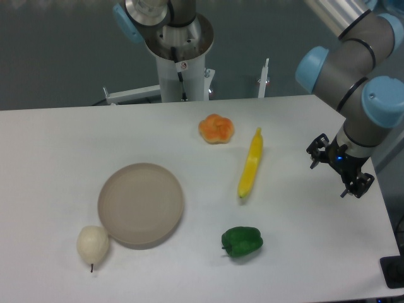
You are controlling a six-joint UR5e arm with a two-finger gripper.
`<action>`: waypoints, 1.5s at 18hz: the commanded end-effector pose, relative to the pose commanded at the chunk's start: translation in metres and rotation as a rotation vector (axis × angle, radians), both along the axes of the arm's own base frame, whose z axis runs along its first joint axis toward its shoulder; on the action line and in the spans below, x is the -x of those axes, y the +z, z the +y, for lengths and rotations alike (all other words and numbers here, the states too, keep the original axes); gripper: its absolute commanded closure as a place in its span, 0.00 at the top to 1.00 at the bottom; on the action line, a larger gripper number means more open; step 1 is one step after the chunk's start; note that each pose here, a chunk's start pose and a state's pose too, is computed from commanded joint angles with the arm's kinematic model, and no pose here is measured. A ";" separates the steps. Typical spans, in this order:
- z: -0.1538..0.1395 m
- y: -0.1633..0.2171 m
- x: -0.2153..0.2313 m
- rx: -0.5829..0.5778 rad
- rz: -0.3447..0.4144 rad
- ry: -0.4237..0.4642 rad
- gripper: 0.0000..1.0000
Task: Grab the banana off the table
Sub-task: 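Move the open gripper toward the yellow banana, then lower the gripper over the banana's middle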
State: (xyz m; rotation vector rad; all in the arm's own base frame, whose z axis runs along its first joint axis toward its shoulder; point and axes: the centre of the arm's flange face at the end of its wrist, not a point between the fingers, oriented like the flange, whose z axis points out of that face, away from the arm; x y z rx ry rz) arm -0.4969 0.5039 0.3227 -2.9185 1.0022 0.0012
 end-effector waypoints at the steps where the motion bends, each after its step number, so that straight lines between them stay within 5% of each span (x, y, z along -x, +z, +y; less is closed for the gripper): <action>1: 0.001 0.001 -0.001 0.000 0.000 -0.002 1.00; 17: -0.008 -0.035 -0.055 0.058 -0.075 -0.014 1.00; 21: 0.015 -0.053 -0.107 0.098 -0.104 0.122 1.00; 27: 0.031 -0.078 -0.136 0.107 -0.102 0.197 1.00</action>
